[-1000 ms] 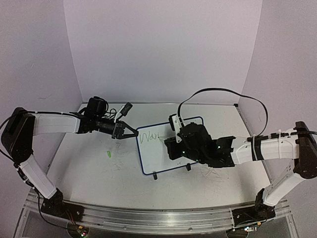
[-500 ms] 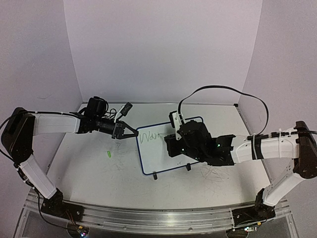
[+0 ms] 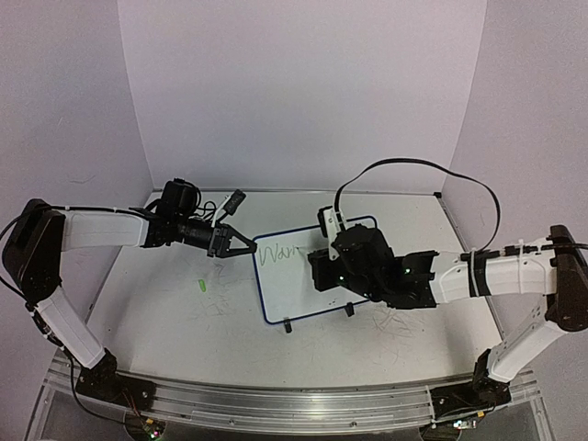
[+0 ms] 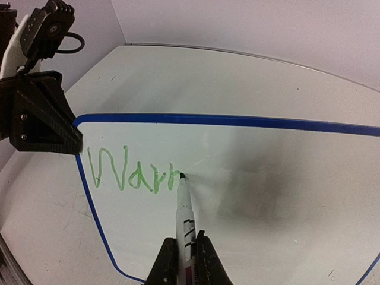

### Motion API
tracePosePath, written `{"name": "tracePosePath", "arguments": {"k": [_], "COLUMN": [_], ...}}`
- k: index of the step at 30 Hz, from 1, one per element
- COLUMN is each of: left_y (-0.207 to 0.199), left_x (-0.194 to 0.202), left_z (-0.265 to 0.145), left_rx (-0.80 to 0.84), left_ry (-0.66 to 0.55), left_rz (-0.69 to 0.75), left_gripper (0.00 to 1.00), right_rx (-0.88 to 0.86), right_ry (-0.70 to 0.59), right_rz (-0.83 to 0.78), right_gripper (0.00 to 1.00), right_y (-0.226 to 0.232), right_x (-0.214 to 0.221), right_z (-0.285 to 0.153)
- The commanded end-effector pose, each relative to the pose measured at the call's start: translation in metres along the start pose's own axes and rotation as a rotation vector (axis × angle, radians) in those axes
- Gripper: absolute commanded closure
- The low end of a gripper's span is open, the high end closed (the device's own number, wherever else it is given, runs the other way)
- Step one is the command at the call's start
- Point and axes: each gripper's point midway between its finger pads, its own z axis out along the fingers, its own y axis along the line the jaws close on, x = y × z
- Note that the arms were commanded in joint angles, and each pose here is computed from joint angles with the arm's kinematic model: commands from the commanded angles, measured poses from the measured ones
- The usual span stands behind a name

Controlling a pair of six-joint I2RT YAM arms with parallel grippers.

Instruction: Write a sentence on the whiteboard

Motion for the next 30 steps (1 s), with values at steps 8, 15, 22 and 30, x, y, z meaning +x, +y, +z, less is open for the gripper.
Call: {"name": "tracePosePath", "arguments": {"k": [8, 15, 22, 30], "left_y": [-0.014, -0.014, -0.014, -0.014], "left_x": [-0.006, -0.006, -0.005, -0.005], "left_z": [0.002, 0.003, 0.003, 0.003], "left_rx": [0.03, 0.031, 0.031, 0.032], "left_ry": [0.01, 0.011, 0.012, 0.012], "left_rz": [0.026, 0.024, 0.023, 0.023], "left_gripper": [1.0, 1.0, 1.0, 1.0], "right_rx": [0.032, 0.025, 0.029, 0.041], "right_ry": [0.021, 0.042, 0.027, -0.031], "right_rz": [0.036, 0.038, 0.03, 0.019], "right_gripper": [1.0, 1.0, 1.0, 1.0], "right_y": [-0.015, -0.013, -0.012, -0.008], "right_x": [0.011, 0.02, 0.013, -0.01], "right_z": [-0.003, -0.002, -0.003, -0.001]}}
